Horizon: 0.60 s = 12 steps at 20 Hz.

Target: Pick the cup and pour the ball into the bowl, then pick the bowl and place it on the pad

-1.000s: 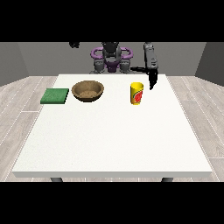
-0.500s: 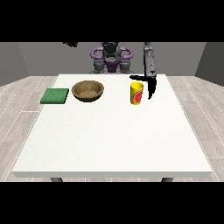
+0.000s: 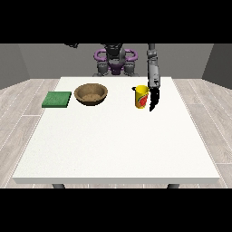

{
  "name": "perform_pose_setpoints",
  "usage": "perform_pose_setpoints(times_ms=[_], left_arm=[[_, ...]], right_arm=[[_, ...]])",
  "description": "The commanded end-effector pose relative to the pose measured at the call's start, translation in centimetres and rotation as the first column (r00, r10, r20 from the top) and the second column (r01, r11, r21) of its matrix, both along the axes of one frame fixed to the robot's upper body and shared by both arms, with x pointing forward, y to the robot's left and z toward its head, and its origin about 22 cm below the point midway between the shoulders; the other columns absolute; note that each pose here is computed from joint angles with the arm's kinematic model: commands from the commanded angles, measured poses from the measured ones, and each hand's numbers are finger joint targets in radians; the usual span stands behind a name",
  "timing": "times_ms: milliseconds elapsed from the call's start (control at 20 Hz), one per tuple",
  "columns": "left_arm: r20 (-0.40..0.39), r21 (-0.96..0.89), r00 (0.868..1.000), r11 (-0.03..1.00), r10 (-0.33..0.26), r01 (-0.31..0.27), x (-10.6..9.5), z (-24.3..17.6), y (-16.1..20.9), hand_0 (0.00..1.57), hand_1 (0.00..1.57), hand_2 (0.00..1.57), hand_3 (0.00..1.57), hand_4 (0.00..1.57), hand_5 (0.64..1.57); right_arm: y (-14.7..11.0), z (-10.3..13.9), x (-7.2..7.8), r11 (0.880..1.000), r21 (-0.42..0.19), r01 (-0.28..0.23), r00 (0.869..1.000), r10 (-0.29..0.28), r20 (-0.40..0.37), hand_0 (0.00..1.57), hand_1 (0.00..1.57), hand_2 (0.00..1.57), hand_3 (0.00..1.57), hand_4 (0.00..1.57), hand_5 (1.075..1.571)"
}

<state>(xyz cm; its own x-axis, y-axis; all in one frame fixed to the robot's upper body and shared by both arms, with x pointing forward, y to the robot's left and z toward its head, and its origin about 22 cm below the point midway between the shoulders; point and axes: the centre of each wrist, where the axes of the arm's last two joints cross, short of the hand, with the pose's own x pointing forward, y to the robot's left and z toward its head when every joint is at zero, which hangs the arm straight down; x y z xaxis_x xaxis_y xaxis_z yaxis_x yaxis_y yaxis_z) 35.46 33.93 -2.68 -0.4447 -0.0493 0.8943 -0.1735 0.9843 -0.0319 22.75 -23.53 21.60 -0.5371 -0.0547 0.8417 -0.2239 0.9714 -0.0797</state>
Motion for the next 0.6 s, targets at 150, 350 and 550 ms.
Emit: perform_pose_setpoints(times_ms=[150,350,550], left_arm=[[0.041,0.257,0.983,0.949,0.177,-0.182,-1.6,-2.4,-0.1,1.32,1.32,1.57,1.57,1.02,1.487],[0.062,0.294,0.982,0.937,0.179,-0.189,-0.5,-1.6,-0.2,1.32,1.32,1.57,1.57,1.08,1.484],[-0.009,0.399,0.989,0.908,0.145,-0.129,0.0,-1.1,-1.4,1.34,1.34,1.57,1.57,1.1,1.498]], right_arm=[[-1.6,0.9,-0.9,0.999,0.001,-0.039,0.999,0.039,0.011,0.0,0.0,0.0,0.0,0.0,1.56],[-2.3,1.7,-1.7,1.0,0.002,-0.011,0.999,0.011,0.036,0.0,0.0,0.0,0.0,0.09,1.561],[-3.7,-1.5,-0.3,0.999,0.024,0.035,0.995,-0.033,-0.098,0.0,0.0,0.0,0.0,0.12,1.559]])
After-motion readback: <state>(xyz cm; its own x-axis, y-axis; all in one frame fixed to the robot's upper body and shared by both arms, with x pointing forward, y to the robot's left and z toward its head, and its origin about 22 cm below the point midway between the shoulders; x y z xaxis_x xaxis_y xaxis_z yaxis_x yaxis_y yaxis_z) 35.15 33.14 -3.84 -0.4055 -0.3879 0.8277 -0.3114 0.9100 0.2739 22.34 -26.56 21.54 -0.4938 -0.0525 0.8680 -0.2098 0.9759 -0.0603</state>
